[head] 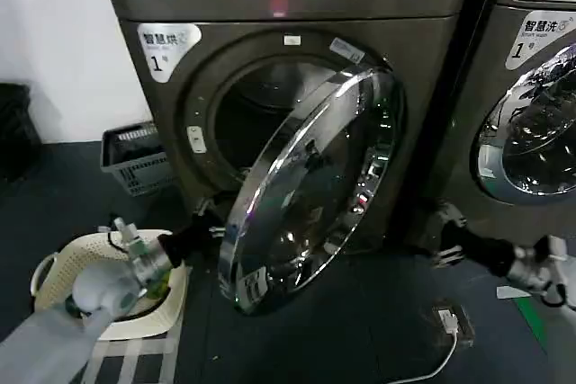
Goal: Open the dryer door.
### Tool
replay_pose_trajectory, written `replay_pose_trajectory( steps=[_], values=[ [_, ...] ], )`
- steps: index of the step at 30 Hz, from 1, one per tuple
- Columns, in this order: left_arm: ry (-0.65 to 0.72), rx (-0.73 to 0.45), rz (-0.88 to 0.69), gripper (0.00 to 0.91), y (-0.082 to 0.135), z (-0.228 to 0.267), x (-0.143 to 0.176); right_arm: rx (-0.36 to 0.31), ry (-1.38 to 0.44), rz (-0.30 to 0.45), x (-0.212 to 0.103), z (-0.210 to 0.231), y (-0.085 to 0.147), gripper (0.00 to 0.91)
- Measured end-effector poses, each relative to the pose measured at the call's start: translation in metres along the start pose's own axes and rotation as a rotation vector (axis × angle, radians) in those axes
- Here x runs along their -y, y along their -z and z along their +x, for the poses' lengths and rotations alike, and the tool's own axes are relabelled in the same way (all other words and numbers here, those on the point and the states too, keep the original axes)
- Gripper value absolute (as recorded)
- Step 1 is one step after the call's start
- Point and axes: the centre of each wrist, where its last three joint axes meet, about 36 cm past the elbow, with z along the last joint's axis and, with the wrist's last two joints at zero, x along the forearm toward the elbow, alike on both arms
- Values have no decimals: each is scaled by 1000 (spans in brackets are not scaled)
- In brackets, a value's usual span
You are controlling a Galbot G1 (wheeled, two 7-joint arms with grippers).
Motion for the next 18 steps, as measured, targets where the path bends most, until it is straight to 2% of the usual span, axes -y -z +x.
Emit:
replay_pose_trajectory(
  steps=[11, 18],
  values=[
    [-88, -19, 4, 907, -5, -17, 13, 56, -348, 132, -3, 48, 38, 907],
    [-132, -24, 9, 907, -8, -29, 21, 4, -615, 188, -17, 84, 58, 907]
  ],
)
